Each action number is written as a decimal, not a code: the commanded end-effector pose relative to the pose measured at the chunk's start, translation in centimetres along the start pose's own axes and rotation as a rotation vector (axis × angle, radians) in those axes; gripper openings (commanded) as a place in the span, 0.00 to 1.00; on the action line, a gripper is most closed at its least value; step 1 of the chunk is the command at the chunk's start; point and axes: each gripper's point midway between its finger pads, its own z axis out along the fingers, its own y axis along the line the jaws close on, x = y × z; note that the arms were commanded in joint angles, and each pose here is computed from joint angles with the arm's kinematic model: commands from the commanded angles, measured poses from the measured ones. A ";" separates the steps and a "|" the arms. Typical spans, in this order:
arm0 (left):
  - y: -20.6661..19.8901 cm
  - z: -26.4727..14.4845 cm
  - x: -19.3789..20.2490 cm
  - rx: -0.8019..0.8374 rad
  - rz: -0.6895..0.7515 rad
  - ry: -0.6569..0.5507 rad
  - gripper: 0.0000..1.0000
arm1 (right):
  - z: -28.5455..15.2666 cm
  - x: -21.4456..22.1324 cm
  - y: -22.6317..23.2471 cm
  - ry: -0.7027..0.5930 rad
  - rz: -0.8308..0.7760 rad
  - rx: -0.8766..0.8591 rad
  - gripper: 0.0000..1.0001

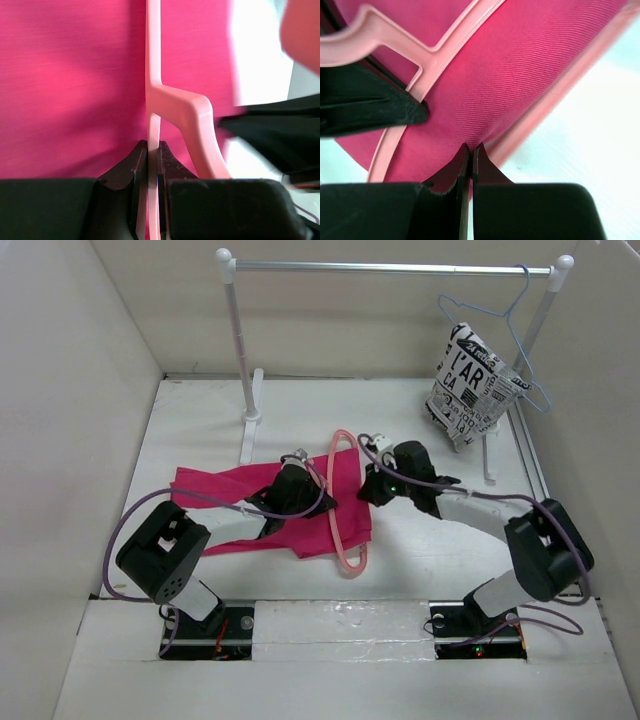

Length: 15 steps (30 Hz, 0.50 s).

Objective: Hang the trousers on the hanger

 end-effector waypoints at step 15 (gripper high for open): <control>5.7 -3.6 -1.0 -0.239 0.211 -0.066 0.00 | -10.5 -3.1 -10.6 -0.118 0.020 0.221 0.00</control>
